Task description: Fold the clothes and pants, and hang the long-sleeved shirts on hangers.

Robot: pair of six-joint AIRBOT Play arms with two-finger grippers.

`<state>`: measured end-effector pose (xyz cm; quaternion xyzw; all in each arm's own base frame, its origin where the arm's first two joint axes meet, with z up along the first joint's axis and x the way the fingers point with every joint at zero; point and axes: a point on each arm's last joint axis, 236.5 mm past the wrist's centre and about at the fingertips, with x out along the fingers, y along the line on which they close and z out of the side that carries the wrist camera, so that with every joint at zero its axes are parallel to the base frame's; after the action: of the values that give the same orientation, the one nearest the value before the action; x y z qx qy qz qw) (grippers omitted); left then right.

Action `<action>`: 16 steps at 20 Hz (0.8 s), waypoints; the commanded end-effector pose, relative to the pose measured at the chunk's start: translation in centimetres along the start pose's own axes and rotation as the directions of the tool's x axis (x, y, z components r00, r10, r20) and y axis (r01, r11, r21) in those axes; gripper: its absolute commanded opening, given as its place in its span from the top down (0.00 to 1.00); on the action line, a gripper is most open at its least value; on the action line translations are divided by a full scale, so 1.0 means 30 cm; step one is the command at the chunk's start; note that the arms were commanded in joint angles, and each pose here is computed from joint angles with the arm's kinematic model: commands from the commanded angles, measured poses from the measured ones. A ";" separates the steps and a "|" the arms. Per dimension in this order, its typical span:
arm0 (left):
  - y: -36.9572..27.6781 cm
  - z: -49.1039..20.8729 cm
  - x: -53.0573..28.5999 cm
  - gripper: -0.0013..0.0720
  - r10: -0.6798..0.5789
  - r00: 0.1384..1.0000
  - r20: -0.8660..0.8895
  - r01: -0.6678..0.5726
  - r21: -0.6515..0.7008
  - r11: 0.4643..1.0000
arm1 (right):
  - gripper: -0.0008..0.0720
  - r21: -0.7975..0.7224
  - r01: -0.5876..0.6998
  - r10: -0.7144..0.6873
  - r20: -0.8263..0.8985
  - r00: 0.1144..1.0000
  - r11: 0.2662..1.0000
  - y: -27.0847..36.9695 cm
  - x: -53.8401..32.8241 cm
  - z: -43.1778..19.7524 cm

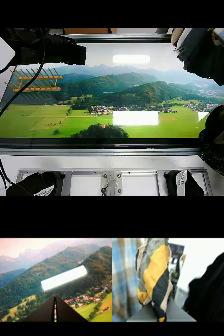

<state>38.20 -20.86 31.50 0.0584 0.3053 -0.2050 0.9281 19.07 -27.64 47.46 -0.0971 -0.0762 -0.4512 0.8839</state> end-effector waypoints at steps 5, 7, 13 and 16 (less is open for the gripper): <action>0.001 0.001 0.001 0.97 0.001 1.000 0.000 -0.001 0.002 1.000 | 0.98 -0.105 0.071 -0.066 0.049 0.997 0.992 -0.069 0.085 0.108; 0.001 0.000 0.001 0.97 0.000 1.000 0.000 0.000 0.001 1.000 | 0.98 -0.109 0.073 -0.068 0.046 0.997 0.991 -0.070 0.090 0.103; 0.002 0.001 0.001 0.97 0.001 1.000 0.000 -0.001 0.001 1.000 | 0.98 -0.141 0.090 -0.085 0.044 0.995 0.986 -0.085 0.103 0.093; 0.001 0.001 0.001 0.97 0.001 1.000 0.000 -0.001 0.001 1.000 | 0.98 -0.151 0.096 -0.091 0.043 0.995 0.984 -0.090 0.103 0.092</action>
<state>38.21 -20.88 31.46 0.0602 0.3053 -0.2057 0.9278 18.72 -30.77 51.05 -0.1623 -0.0655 -0.4903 0.8538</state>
